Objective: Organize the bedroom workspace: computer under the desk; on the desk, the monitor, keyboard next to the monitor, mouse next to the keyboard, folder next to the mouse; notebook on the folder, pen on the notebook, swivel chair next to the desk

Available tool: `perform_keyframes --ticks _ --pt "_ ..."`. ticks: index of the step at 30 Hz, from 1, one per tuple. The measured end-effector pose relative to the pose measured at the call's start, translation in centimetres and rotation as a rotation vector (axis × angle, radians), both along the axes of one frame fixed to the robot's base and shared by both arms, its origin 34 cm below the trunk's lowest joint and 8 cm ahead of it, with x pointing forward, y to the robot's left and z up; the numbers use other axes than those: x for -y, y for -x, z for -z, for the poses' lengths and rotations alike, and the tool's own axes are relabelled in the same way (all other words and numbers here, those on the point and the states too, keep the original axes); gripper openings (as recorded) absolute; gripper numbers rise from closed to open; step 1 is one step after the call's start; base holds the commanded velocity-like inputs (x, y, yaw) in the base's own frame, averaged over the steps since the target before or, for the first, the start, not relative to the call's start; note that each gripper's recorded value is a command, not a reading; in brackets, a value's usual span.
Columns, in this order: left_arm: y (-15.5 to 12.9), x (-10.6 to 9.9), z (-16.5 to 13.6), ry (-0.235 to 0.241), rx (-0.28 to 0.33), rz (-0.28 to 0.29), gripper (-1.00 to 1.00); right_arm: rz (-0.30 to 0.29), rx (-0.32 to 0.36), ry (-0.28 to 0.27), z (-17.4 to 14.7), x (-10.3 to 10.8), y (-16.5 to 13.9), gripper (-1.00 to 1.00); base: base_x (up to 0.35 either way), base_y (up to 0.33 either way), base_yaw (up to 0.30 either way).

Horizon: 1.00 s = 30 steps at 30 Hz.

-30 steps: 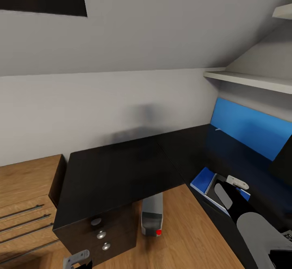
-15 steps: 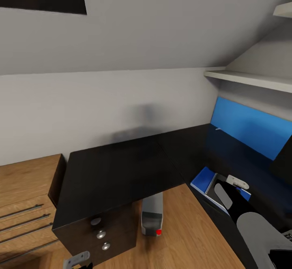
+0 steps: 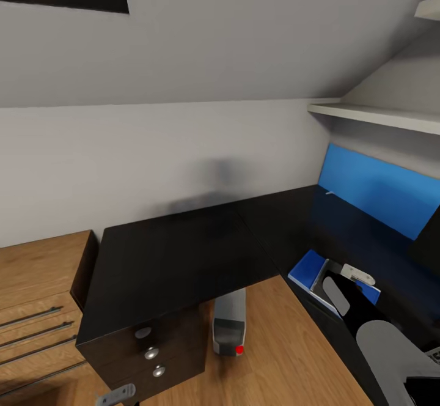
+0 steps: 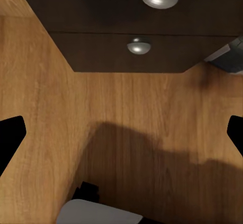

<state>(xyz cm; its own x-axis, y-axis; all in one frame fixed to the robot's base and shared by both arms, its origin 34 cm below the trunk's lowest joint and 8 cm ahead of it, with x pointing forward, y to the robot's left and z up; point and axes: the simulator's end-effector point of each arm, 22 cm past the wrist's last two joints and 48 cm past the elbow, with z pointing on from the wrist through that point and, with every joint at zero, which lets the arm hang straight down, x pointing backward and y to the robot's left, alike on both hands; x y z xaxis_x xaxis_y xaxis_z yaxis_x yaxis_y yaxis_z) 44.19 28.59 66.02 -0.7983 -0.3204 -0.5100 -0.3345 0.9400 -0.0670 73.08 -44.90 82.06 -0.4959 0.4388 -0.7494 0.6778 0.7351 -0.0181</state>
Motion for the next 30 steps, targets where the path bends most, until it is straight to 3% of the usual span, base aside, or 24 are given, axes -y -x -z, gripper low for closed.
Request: perform_keyframes --ticks 14,30 --pt "-0.1 0.0 2.0 0.001 -0.003 0.001 1.00 -0.002 0.002 -0.001 1.8 -0.1 -0.3 -1.00 0.000 0.000 0.000" --pt "0.1 0.2 2.1 0.004 -0.007 0.002 1.00 -0.002 0.004 -0.002 1.8 -0.2 -0.3 -1.00 0.000 0.000 0.000"
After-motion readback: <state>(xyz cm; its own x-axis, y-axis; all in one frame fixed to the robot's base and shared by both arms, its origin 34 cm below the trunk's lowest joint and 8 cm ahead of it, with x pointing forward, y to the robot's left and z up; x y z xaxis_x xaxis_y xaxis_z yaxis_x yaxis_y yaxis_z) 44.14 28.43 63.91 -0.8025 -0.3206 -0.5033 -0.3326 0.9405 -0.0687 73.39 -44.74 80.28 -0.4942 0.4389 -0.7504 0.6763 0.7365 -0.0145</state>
